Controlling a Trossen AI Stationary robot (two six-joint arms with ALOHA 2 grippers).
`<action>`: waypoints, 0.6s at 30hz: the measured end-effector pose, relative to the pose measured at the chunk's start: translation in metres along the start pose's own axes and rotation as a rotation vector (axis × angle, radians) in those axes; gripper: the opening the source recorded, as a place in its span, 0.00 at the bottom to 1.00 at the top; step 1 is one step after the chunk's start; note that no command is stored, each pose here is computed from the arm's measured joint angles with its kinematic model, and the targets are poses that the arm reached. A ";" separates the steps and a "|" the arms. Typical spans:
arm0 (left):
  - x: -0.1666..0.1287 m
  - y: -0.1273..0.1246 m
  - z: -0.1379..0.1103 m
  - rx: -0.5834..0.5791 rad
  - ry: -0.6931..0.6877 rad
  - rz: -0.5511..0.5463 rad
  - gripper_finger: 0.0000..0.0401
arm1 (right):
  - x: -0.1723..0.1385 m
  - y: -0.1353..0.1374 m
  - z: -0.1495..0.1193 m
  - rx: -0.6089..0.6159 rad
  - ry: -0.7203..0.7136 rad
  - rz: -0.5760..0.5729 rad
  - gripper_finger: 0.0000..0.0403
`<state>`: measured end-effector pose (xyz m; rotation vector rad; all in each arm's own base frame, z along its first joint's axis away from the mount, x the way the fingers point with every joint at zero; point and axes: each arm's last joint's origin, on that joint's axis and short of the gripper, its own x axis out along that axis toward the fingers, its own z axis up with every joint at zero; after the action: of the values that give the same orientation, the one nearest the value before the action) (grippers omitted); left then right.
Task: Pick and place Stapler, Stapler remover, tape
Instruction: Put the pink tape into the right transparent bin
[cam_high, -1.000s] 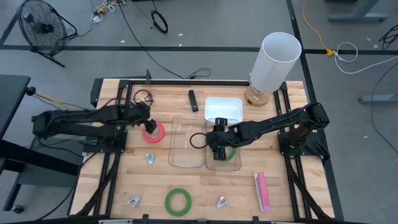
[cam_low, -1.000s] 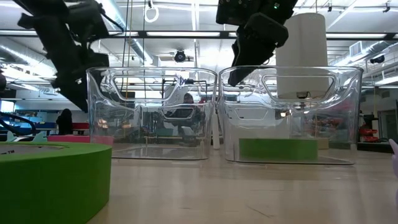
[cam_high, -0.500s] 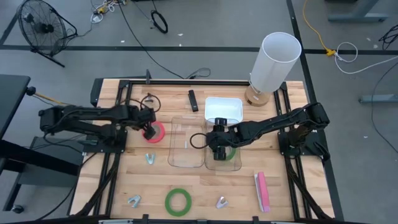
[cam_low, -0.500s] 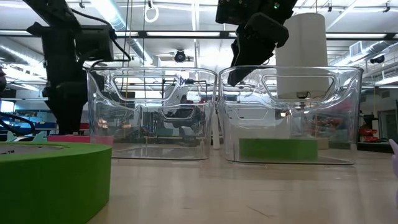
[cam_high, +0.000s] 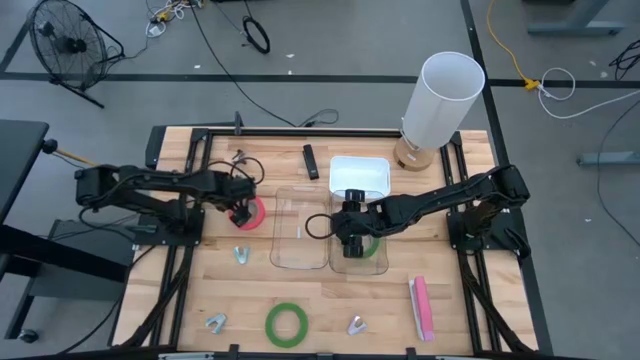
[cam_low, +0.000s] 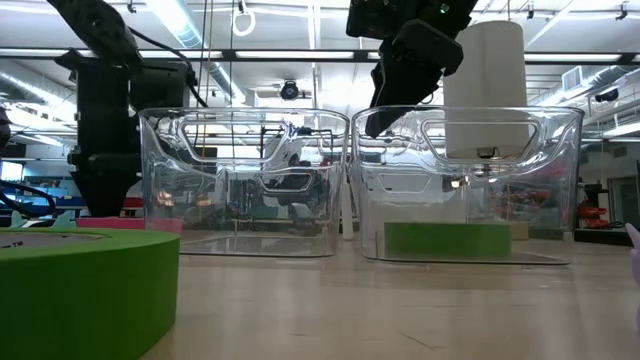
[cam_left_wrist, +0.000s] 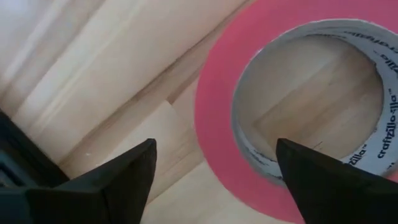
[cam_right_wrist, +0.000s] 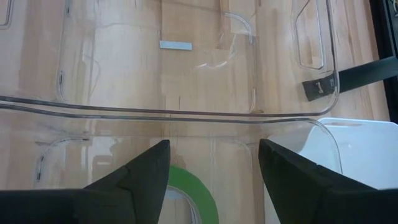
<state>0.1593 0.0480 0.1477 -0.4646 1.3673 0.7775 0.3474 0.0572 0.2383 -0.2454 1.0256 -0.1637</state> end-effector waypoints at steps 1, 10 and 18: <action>0.001 -0.001 0.000 0.001 0.010 -0.007 0.79 | 0.000 0.000 0.000 0.000 0.000 0.000 0.61; 0.006 -0.004 0.004 -0.014 0.003 -0.009 0.38 | 0.000 0.000 0.000 0.000 0.000 0.000 0.61; 0.006 -0.004 0.005 -0.025 -0.007 -0.004 0.19 | 0.000 0.000 0.001 0.002 -0.007 0.000 0.61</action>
<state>0.1655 0.0496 0.1425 -0.4838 1.3508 0.7936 0.3479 0.0574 0.2386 -0.2441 1.0186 -0.1641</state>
